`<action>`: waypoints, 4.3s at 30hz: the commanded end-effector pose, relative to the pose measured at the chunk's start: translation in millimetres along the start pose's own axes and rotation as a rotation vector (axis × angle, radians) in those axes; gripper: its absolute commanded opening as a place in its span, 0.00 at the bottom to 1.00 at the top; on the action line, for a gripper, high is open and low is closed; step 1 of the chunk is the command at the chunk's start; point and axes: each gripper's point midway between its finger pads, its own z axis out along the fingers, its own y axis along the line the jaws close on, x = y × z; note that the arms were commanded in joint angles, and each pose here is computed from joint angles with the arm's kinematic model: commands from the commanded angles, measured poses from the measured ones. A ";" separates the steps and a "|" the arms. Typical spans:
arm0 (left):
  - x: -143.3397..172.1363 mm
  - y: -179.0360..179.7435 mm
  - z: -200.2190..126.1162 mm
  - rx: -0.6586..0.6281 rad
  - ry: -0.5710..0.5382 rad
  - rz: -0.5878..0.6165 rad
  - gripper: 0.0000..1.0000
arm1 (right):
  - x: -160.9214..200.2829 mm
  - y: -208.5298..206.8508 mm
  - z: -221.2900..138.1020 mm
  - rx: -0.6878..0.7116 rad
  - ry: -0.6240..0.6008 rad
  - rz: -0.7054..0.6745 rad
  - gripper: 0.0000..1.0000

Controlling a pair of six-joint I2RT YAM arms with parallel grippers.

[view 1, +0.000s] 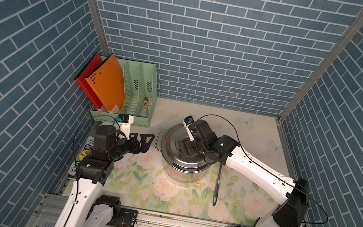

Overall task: Stir the soup with a spoon
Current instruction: Pick up the lid from the pan, then place the lid at the center of the board.

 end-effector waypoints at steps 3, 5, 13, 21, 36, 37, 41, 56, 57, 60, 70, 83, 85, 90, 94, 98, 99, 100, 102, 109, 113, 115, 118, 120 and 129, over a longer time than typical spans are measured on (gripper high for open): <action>-8.2 -5.0 -6.3 0.000 -0.020 0.032 1.00 | 12.9 0.4 11.2 -0.047 0.023 0.048 0.91; -8.4 -4.8 -5.9 0.000 -0.020 0.030 1.00 | 16.0 -0.8 13.8 -0.051 0.031 0.052 0.89; -7.5 -3.8 -5.1 -0.002 -0.019 0.028 1.00 | 21.1 -2.3 15.1 -0.054 0.039 0.057 0.74; -7.3 -3.1 -4.0 -0.003 -0.016 0.026 1.00 | 27.4 -5.1 6.8 -0.056 0.030 0.083 0.70; -7.6 -5.9 -5.5 0.007 -0.016 0.023 1.00 | 32.0 -8.7 21.9 -0.039 -0.051 0.081 0.66; -7.7 -6.0 -6.1 0.007 -0.018 0.024 1.00 | 32.1 -8.4 22.9 -0.040 -0.064 0.083 0.66; -7.8 -6.1 -6.0 0.006 -0.015 0.025 1.00 | 32.4 -11.2 23.1 -0.034 -0.121 0.095 0.63; -8.6 -7.4 -6.3 0.012 -0.017 0.021 1.00 | 50.0 -15.2 18.1 -0.053 -0.241 0.100 0.56; -8.8 -7.7 -6.4 0.013 -0.017 0.021 1.00 | 50.4 -14.7 18.9 -0.055 -0.246 0.096 0.55; -9.3 -8.2 -6.6 0.014 -0.018 0.019 1.00 | 46.7 -16.4 17.9 -0.047 -0.270 0.083 0.48; -10.5 -9.3 -7.7 0.015 -0.020 0.020 1.00 | 11.7 -17.4 -8.6 -0.047 -0.379 0.045 0.32; -10.2 -9.4 -7.5 0.017 -0.020 0.020 1.00 | -25.3 -17.9 -33.4 -0.039 -0.476 0.003 0.31; -10.1 -9.5 -7.6 0.018 -0.020 0.020 1.00 | -31.1 -17.1 -35.9 -0.039 -0.487 -0.002 0.31; -10.3 -9.8 -8.1 0.018 -0.020 0.021 1.00 | -49.6 -23.0 -47.6 -0.037 -0.529 0.008 0.30; -10.9 -10.7 -9.2 0.019 -0.022 0.025 1.00 | -62.9 -39.2 -62.0 -0.008 -0.554 0.027 0.31; -10.5 -10.5 -9.2 0.018 -0.021 0.026 1.00 | -74.3 -72.0 -85.4 0.053 -0.587 0.065 0.30; -10.4 -10.4 -8.9 0.018 -0.020 0.027 1.00 | -76.3 -83.5 -92.0 0.077 -0.597 0.078 0.30; -10.6 -10.3 -8.7 0.018 -0.020 0.027 1.00 | -76.3 -94.2 -97.4 0.096 -0.602 0.091 0.30; -11.0 -10.4 -8.3 0.019 -0.020 0.026 1.00 | -74.6 -118.2 -108.9 0.140 -0.614 0.124 0.30; -13.2 -11.3 -7.7 0.022 -0.022 0.028 1.00 | -32.7 -209.7 -123.8 0.317 -0.582 0.265 0.30; -13.1 -11.0 -7.2 0.021 -0.020 0.027 1.00 | 7.7 -255.3 -114.4 0.389 -0.545 0.372 0.30; -13.3 -11.2 -7.5 0.022 -0.021 0.028 1.00 | 33.2 -278.1 -104.4 0.418 -0.519 0.435 0.30; -12.7 -11.0 -7.0 0.022 -0.018 0.029 1.00 | 69.4 -308.4 -91.1 0.474 -0.493 0.518 0.30; -12.4 -11.3 -7.3 0.023 -0.017 0.029 1.00 | 91.2 -326.6 -84.1 0.511 -0.476 0.565 0.30; -13.3 -12.1 -9.5 0.018 -0.019 0.044 1.00 | 147.1 -373.1 -42.3 0.590 -0.377 0.658 0.29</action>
